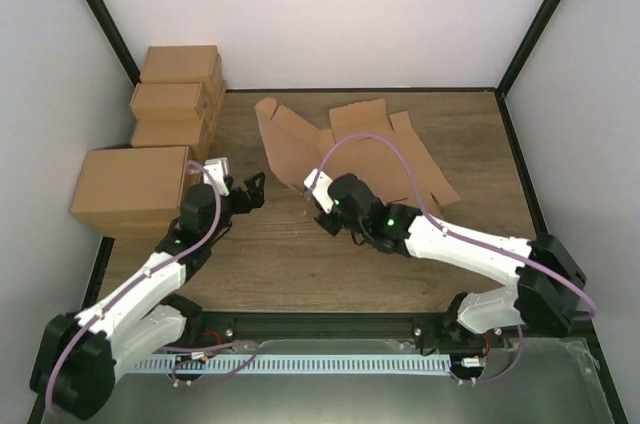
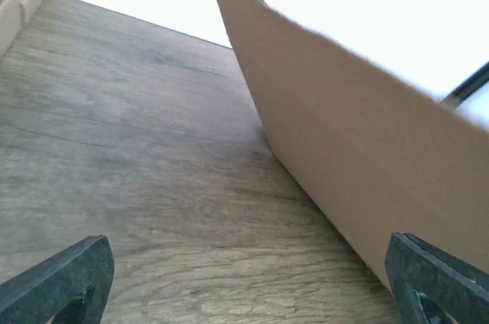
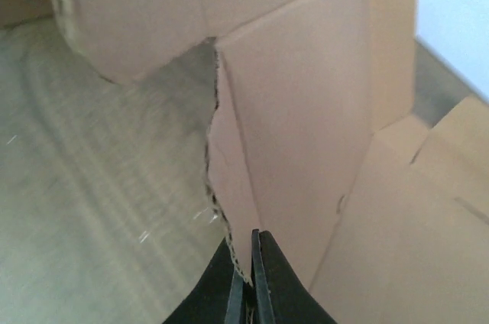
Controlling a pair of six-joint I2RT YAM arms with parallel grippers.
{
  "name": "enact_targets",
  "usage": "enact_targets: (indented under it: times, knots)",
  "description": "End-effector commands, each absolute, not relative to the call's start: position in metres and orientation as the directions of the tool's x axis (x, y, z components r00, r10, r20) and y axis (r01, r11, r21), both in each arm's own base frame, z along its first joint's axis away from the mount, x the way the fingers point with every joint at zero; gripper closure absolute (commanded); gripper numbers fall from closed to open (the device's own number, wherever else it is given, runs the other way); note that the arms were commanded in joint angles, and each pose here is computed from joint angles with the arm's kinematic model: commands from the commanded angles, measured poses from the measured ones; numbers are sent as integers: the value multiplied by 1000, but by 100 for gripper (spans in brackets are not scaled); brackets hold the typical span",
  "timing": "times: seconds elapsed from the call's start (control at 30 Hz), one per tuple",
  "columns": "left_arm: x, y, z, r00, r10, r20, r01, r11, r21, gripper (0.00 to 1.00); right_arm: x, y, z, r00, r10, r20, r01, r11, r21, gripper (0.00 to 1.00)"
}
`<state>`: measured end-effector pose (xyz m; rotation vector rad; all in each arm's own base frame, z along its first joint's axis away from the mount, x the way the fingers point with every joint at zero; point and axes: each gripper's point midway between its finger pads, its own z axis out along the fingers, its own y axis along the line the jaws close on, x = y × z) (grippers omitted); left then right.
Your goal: Fold the paper box
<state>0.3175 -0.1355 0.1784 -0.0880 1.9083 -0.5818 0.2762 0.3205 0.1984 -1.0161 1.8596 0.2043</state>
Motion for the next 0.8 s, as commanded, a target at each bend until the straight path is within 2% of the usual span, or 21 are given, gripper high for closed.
enact_targets:
  times: [0.0,0.23,0.47,0.57,0.77]
  knots:
    - [299,-115,187,-455,-402,-794,75,872,-484,0,223,316,191,-266,-514,-816,-799,591,-112,99]
    - [263,-107,207,-522,-546,-655,-22,776,-630,0,158,328,189,-363,-436,-823,-894,414,174,97]
    - [252,-127,207,-656,-547,-521,-59,725,-687,0,139,329,159,-408,-464,-786,-899,353,258,88]
    - [253,-135,209,-681,-521,-515,-30,722,-691,0,138,330,156,-410,-464,-785,-900,346,265,68]
    - [258,-147,195,-722,-445,-529,20,751,-660,0,145,322,169,-420,-385,-822,-878,403,260,40]
